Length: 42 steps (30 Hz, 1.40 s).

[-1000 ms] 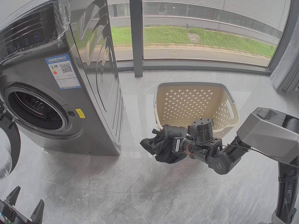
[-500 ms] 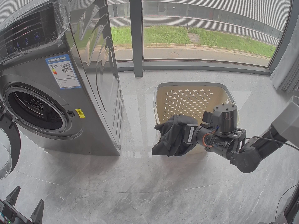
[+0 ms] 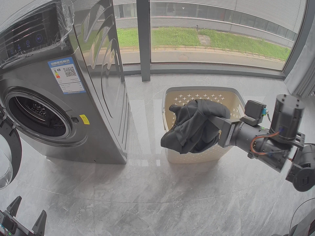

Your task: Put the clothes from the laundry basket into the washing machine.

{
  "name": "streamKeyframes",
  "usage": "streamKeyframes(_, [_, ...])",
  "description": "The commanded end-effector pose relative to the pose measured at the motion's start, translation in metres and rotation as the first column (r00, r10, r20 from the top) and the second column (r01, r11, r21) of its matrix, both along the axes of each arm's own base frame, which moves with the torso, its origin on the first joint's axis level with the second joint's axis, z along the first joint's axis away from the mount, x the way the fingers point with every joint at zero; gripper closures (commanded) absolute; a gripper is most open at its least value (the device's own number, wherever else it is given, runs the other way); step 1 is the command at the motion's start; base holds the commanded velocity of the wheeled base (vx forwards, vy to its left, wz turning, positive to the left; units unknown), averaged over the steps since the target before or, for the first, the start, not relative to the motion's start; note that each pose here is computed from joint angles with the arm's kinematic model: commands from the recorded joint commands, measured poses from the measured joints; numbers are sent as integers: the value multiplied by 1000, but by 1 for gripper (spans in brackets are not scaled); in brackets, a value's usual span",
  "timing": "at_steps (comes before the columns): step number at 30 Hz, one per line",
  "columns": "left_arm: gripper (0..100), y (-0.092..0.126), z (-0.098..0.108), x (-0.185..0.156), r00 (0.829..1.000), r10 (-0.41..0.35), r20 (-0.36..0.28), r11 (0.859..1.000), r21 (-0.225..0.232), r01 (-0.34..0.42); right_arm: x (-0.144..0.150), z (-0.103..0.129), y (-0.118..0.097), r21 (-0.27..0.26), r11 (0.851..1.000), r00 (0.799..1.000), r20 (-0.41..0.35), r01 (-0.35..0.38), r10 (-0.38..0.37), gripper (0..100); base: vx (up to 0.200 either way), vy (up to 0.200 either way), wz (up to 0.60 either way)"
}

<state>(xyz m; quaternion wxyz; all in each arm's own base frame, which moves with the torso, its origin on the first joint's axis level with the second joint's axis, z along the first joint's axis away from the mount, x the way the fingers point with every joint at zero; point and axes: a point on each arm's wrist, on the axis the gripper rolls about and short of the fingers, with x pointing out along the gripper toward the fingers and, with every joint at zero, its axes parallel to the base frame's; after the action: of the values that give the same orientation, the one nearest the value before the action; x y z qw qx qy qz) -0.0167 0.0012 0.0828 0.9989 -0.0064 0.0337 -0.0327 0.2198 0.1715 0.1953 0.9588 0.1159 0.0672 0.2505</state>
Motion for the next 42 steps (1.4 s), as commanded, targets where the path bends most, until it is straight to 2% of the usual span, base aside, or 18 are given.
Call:
streamKeyframes(1, [0, 0, -5, 1, 1000, -1, -19, 1000, -2, 1, -34, 22, -21, 15, 1000, 995, 94, -24, 23, 100, 0, 0, 0])
streamKeyframes(5, [0, 0, -5, 1, 1000, -5, -20, 1000, -10, 5, -30, 19, -30, -6, 1000, 995, 95, 13, -12, 100, 0, 0, 0])
streamKeyframes(10, [0, 0, -5, 1, 1000, -5, -20, 1000, -10, 5, -31, 16, -32, -18, 1000, 995, 95, 10, -8, 100, -80, 0, 0])
streamKeyframes(18, [0, 0, -5, 1, 1000, -5, -20, 1000, -16, 5, -52, 29, -41, 14, 1000, 990, 141, -21, 19, 100, -200, 0, 0])
streamKeyframes(20, [0, 0, -5, 1, 1000, -5, -20, 1000, -15, 5, -55, 33, -41, 9, 1000, 986, 165, -29, 27, 100, -200, 0, 0])
streamKeyframes(26, [0, 0, -5, 1, 1000, -5, -20, 1000, -18, 5, -55, 28, -41, -12, 1000, 987, 160, -27, 28, 100, 0, 0, 0])
streamKeyframes(35, [0, 0, -5, 1, 1000, -3, -21, 1000, -27, 2, -49, 25, -40, -25, 1000, 988, 150, -19, 22, 100, 0, 200, 0])
streamKeyframes(42, [0, 0, -5, 1, 1000, -1, -21, 1000, -30, 0, -48, 27, -39, -11, 1000, 988, 151, -18, 19, 100, 0, 200, 0])
